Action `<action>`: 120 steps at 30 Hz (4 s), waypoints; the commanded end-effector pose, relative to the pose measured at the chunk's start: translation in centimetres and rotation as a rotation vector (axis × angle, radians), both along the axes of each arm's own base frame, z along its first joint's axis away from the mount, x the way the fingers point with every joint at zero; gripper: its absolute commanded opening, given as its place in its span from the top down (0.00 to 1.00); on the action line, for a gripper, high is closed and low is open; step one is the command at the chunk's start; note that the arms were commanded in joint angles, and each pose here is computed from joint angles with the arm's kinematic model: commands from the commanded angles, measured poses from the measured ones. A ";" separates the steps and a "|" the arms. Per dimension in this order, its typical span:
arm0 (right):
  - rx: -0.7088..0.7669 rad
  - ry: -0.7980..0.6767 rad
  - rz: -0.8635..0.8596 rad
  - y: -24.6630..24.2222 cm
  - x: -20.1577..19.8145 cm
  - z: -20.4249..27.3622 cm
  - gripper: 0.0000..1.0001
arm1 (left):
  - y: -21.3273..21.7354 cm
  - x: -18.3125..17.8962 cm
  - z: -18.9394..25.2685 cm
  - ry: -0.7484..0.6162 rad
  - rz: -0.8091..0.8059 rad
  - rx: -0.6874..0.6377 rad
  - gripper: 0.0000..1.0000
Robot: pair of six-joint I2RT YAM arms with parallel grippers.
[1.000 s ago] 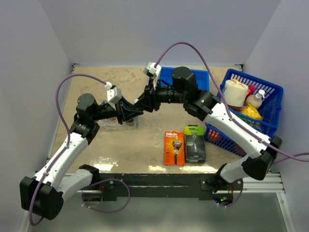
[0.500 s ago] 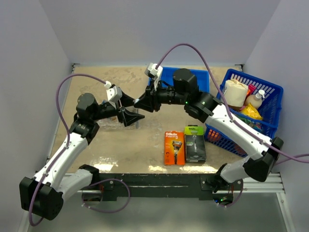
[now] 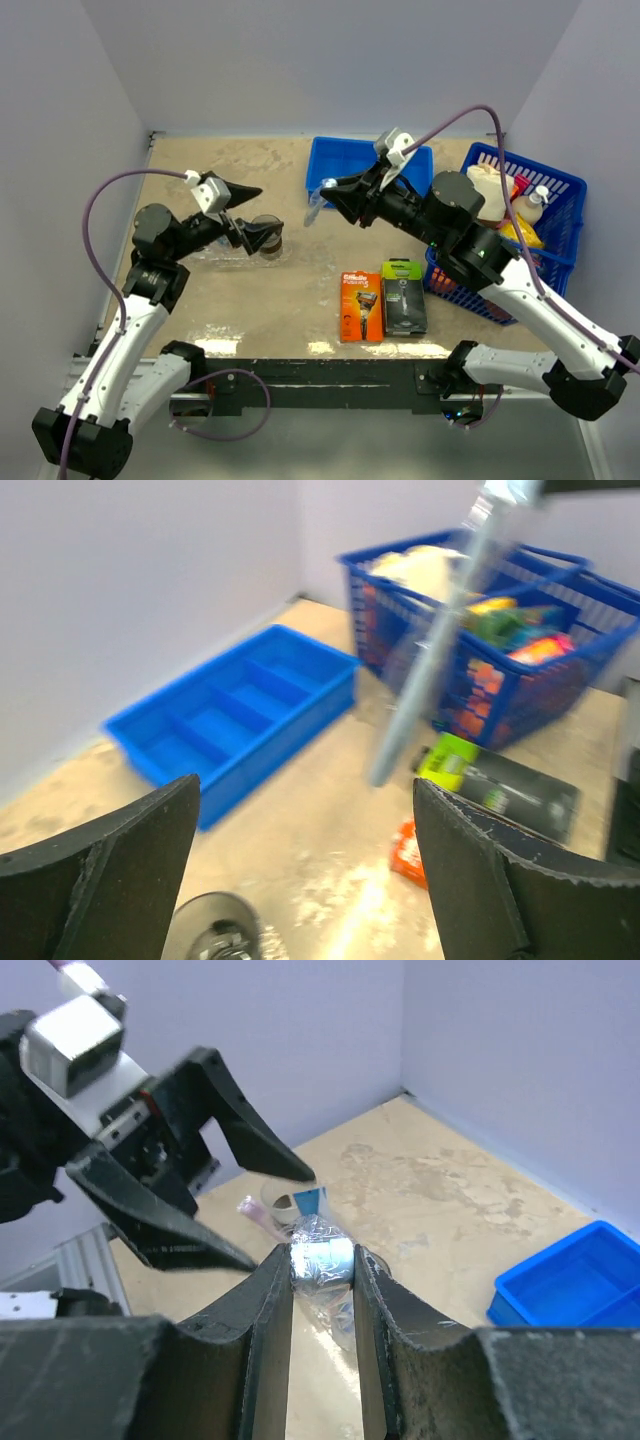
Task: Prepare toiletry sets of a toothbrush and toothpaste on the tray
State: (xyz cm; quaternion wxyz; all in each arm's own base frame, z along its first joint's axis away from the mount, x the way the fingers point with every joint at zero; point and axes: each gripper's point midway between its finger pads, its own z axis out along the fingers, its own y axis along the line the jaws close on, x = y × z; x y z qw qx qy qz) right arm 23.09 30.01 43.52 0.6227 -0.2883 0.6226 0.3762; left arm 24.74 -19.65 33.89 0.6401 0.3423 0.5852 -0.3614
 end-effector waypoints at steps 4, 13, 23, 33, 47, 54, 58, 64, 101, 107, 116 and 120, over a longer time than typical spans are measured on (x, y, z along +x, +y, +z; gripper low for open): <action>0.000 -0.056 -0.069 0.7 0.4 -1.8 0.94 | 10.4 7.0 1.1 0.018 0.636 -0.090 0.05; 0.137 -0.142 0.072 5.3 -3.2 -1.0 0.94 | 15.2 9.1 -1.0 0.130 0.879 -0.101 0.05; 0.182 -0.179 0.121 11.1 -1.8 -2.3 0.95 | 15.8 9.2 -1.7 0.141 0.915 -0.086 0.05; 0.133 -0.185 0.150 16.2 0.5 -5.9 0.96 | 15.6 9.8 -2.8 0.177 0.907 -0.072 0.05; 0.049 -0.210 0.091 18.8 3.3 -9.4 0.96 | 15.5 10.2 -3.3 0.194 0.907 -0.064 0.05; 0.019 -0.199 0.085 19.7 4.0 -11.1 0.96 | 15.4 10.3 -3.5 0.202 0.901 -0.061 0.05; 0.006 -0.192 0.088 20.1 4.2 -12.0 0.96 | 15.2 10.3 -3.6 0.207 0.890 -0.061 0.05; -0.001 -0.188 0.082 20.5 4.5 -12.9 0.96 | 15.1 10.4 -3.8 0.213 0.884 -0.058 0.05; -0.012 -0.133 0.033 21.6 6.0 -18.5 0.96 | 15.1 10.6 -3.9 0.220 0.879 -0.054 0.05; -0.012 -0.126 0.034 21.8 6.1 -19.1 0.97 | 15.1 10.6 -3.9 0.220 0.878 -0.054 0.05; -0.016 -0.122 0.027 22.0 6.3 -19.9 0.97 | 15.1 10.6 -3.9 0.222 0.875 -0.053 0.05; -0.008 -0.125 0.020 21.9 6.4 -20.2 0.97 | 15.1 10.6 -4.0 0.222 0.872 -0.053 0.05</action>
